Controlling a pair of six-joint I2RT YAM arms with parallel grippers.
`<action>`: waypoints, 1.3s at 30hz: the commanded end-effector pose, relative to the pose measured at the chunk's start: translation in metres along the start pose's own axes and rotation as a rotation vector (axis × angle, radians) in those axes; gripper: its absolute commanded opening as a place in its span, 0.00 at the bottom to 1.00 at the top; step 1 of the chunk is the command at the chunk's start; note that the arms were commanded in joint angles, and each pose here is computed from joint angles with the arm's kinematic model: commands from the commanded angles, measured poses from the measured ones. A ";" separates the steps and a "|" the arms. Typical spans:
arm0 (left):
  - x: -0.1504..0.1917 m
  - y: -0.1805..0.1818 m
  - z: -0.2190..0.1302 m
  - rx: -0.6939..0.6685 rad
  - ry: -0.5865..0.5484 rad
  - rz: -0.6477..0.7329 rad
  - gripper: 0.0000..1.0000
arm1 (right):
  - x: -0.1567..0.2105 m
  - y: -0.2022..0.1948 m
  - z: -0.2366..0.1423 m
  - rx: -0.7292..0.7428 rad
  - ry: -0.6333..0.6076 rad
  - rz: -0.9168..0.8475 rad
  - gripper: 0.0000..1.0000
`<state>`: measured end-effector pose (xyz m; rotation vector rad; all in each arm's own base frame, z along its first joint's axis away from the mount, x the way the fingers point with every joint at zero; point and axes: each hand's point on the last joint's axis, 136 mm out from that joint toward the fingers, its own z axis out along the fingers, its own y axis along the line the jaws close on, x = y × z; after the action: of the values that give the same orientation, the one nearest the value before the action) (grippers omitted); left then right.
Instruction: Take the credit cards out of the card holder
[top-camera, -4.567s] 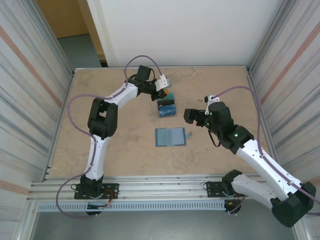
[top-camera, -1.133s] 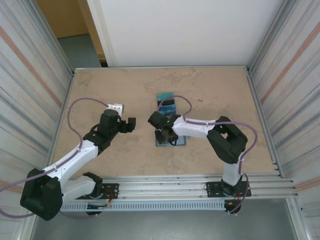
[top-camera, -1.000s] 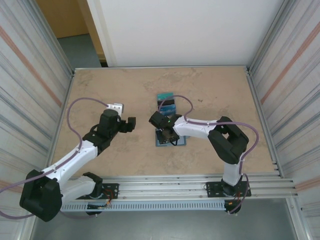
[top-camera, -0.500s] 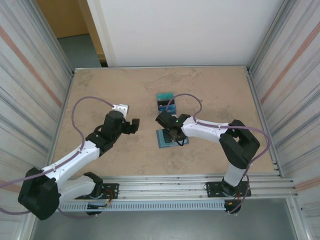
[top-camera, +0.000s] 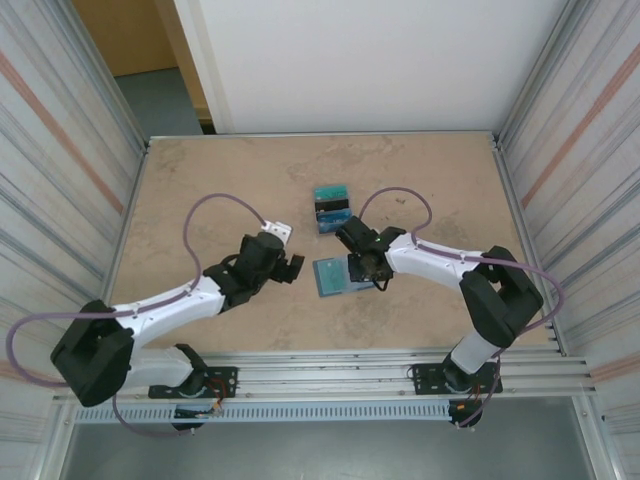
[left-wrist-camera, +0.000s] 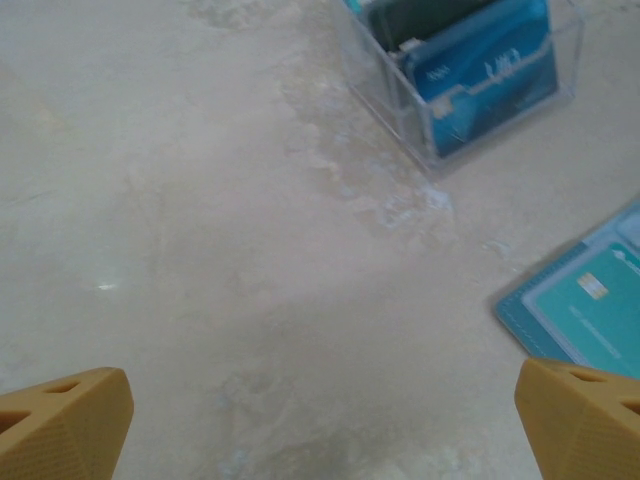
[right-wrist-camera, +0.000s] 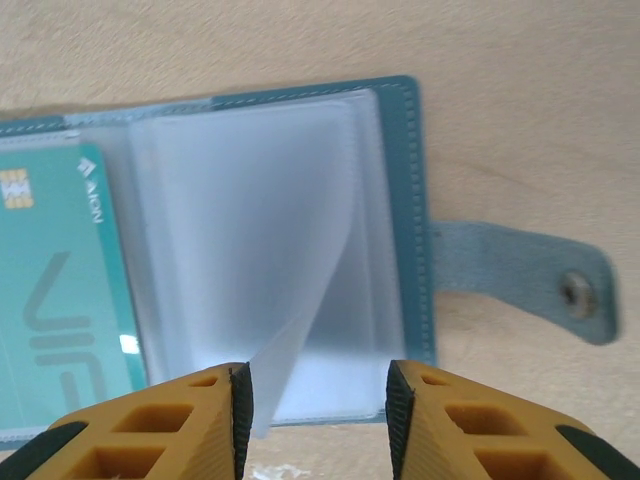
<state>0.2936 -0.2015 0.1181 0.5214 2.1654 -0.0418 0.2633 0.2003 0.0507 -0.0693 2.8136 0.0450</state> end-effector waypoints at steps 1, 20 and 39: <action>-0.013 -0.013 0.005 -0.009 -0.032 -0.017 0.99 | 0.002 -0.016 -0.005 0.011 -0.011 0.050 0.41; 0.018 -0.064 0.048 0.028 0.085 0.035 0.99 | -0.023 0.004 -0.046 -0.435 -0.055 0.167 0.32; 0.040 -0.053 0.061 -0.043 0.187 0.089 0.99 | -0.012 0.055 -0.006 -0.459 0.106 0.059 0.22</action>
<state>0.2951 -0.2584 0.0398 0.6470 2.3027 0.0478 0.2669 0.2462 0.0587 -0.0331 2.8527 0.7276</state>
